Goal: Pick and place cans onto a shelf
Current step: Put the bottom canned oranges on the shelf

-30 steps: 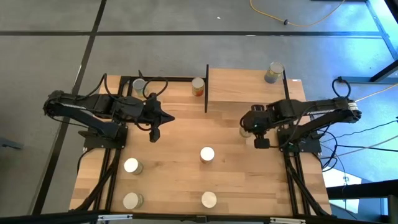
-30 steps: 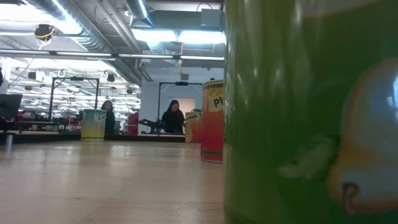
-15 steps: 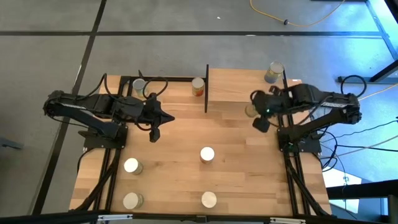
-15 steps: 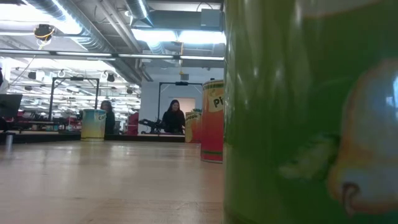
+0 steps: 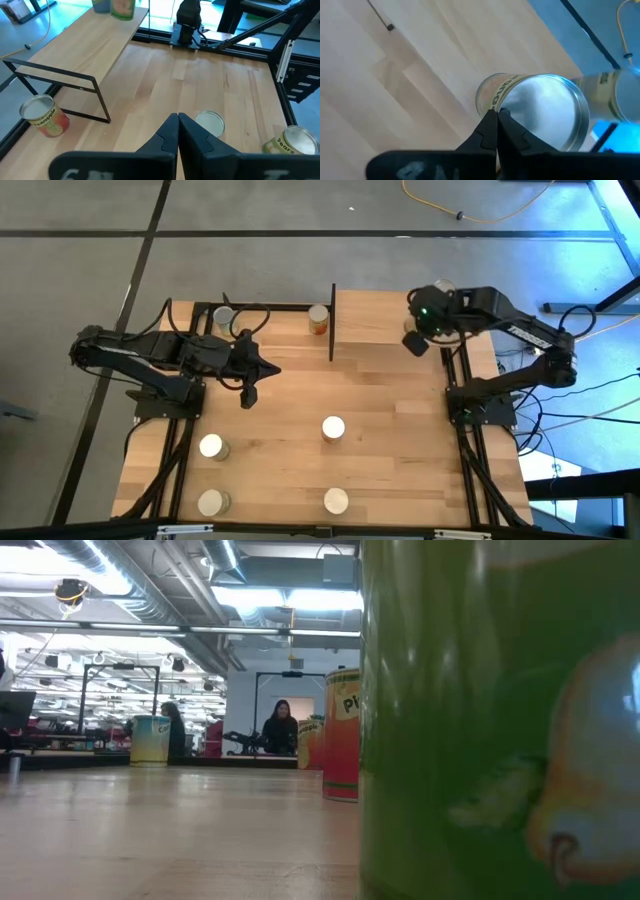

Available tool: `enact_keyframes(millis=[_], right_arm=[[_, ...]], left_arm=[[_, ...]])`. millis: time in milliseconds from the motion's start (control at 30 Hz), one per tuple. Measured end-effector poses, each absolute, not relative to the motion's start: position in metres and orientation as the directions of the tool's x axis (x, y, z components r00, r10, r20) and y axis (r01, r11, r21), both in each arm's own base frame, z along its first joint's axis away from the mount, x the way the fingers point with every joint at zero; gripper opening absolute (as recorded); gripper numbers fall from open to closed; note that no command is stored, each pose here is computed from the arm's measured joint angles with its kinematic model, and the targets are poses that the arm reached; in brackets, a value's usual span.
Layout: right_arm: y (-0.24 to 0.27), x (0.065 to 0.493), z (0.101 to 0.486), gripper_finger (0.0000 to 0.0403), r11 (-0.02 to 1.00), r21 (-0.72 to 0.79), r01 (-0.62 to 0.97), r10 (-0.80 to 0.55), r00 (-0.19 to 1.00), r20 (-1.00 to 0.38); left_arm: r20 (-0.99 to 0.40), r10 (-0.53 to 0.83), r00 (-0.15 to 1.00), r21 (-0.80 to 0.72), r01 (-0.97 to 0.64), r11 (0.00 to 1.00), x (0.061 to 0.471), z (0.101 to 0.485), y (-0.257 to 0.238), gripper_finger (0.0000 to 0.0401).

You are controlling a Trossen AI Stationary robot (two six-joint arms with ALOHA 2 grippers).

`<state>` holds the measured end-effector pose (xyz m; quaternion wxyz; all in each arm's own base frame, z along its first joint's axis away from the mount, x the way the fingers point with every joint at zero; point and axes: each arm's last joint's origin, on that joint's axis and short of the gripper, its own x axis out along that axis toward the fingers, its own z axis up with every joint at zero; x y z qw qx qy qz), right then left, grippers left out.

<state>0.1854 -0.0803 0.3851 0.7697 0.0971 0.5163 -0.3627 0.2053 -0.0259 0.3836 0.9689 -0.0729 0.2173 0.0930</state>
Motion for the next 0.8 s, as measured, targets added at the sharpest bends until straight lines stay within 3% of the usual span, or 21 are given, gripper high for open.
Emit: enact_keyframes(millis=[267,800], right_arm=[[-0.112,0.211,0.364,0.0000,0.765,-0.250,0.594,-0.409,0.148,-0.900],[-0.127,0.230,0.349,0.0009,0.821,-0.245,0.515,-0.377,0.169,-0.911]], left_arm=[[-0.434,0.154,0.888,-0.100,-0.217,0.971,0.205,0.384,-0.026,0.0000],[-0.433,0.156,0.888,-0.099,-0.219,0.971,0.205,0.384,-0.026,0.0000]])
